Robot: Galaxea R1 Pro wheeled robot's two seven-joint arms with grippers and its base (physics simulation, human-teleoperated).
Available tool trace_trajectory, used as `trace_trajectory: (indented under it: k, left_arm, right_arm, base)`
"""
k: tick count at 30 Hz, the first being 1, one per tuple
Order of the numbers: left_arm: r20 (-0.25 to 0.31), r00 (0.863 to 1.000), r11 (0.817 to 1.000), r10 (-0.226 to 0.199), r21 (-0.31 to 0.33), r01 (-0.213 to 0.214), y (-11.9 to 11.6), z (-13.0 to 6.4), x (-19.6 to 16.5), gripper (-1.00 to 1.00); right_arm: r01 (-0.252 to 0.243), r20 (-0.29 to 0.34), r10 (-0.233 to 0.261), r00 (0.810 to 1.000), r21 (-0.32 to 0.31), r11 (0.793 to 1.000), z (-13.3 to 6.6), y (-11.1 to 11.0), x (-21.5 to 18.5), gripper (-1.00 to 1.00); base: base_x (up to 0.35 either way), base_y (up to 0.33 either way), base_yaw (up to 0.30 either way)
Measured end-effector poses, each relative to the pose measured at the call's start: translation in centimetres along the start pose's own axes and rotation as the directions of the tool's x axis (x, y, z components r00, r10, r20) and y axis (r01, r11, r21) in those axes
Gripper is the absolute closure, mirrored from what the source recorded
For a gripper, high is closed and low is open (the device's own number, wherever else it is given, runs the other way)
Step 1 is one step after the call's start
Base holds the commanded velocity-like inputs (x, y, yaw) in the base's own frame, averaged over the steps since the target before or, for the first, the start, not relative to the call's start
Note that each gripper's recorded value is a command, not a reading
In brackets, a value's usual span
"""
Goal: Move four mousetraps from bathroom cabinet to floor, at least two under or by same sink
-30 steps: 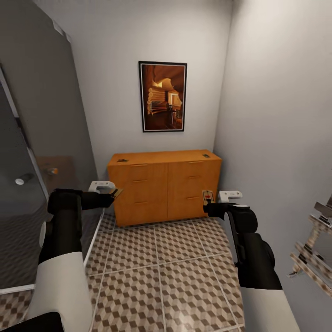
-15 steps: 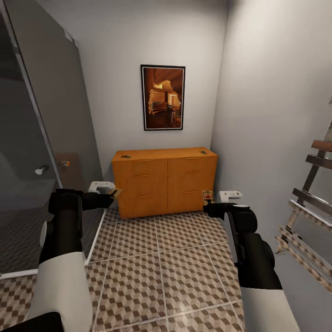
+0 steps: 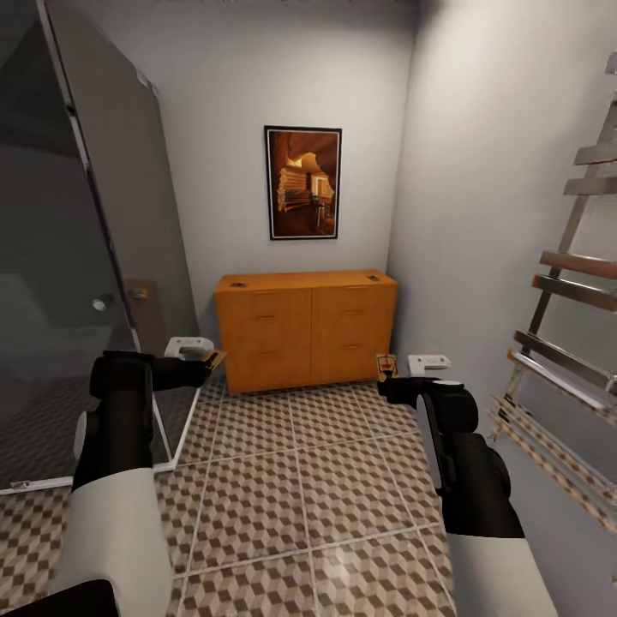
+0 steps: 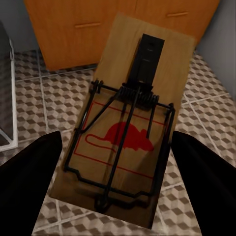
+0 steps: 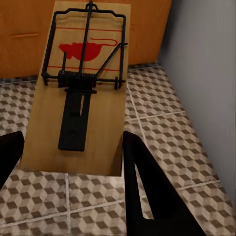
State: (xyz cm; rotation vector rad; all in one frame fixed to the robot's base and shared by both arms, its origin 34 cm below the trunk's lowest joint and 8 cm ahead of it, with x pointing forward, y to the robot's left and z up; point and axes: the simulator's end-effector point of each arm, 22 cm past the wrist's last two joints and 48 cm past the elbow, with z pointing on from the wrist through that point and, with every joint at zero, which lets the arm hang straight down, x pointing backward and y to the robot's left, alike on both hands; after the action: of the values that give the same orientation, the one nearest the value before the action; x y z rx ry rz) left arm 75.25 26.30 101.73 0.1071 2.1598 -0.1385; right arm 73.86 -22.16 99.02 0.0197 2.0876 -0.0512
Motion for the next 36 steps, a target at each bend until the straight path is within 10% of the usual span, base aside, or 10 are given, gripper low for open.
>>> trace_trajectory:
  k: [36]
  left_arm:
    - [0.0, 1.0, 1.0, 0.0, 0.001, 0.0, 0.0, -0.01, 0.0, 1.0]
  right_arm:
    - [0.002, -0.001, -0.002, 1.0, 0.003, 1.0, 0.01, -0.07, 0.02, 1.0]
  base:
    - [-0.341, 0.0, 0.0]
